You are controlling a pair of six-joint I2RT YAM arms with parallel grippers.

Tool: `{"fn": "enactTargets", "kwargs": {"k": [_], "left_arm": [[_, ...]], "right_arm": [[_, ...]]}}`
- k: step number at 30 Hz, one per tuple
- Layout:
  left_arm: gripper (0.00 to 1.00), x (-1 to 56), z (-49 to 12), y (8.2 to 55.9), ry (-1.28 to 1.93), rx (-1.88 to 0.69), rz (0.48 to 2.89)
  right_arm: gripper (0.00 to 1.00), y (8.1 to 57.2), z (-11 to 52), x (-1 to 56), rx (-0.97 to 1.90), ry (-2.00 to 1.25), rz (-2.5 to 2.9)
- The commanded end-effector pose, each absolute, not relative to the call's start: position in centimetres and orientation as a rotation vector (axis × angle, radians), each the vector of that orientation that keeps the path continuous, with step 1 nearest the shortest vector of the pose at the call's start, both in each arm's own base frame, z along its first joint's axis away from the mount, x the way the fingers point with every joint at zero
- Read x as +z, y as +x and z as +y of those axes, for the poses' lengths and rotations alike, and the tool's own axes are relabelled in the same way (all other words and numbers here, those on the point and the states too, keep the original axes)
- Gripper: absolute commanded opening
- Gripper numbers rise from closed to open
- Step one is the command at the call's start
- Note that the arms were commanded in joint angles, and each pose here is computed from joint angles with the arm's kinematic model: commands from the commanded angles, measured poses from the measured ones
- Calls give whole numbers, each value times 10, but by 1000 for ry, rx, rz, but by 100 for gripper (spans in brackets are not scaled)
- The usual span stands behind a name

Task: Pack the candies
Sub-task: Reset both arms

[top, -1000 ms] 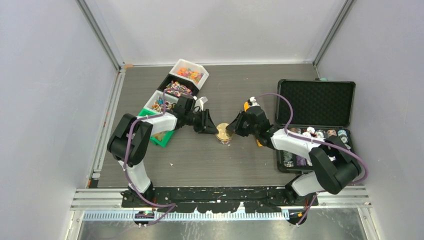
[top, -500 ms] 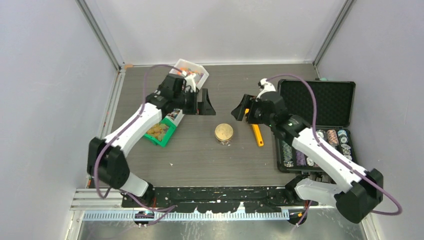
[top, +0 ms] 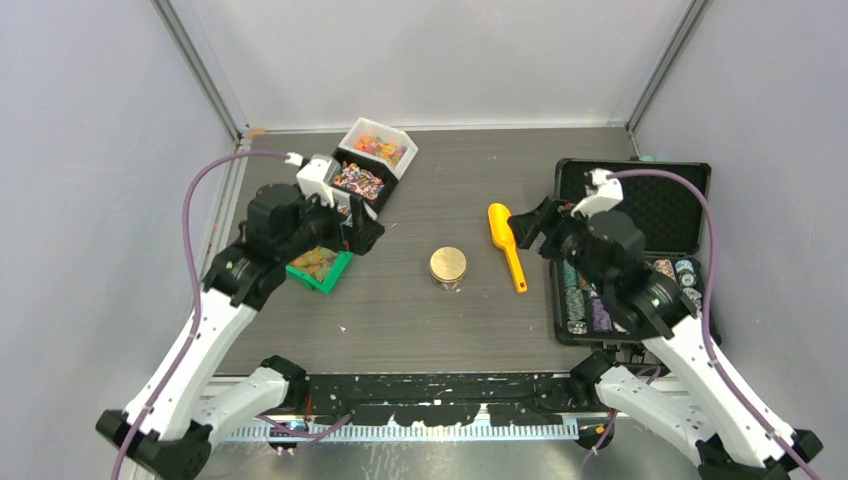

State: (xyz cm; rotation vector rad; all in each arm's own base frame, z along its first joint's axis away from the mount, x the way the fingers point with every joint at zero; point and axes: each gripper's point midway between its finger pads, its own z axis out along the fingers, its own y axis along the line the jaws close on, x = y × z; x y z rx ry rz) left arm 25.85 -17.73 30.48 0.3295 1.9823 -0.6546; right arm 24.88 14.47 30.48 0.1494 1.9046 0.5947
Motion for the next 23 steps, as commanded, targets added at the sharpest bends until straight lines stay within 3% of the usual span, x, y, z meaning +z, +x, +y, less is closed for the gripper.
{"fn": "enactTargets", "kwargs": {"k": [1, 23], "left_arm": [[100, 309, -154, 250, 244, -589, 1876], [100, 302, -146, 231, 187, -632, 1843]], "right_arm": [[76, 235, 130, 311, 615, 186, 1827], [76, 226, 125, 305, 634, 185, 1804]]}}
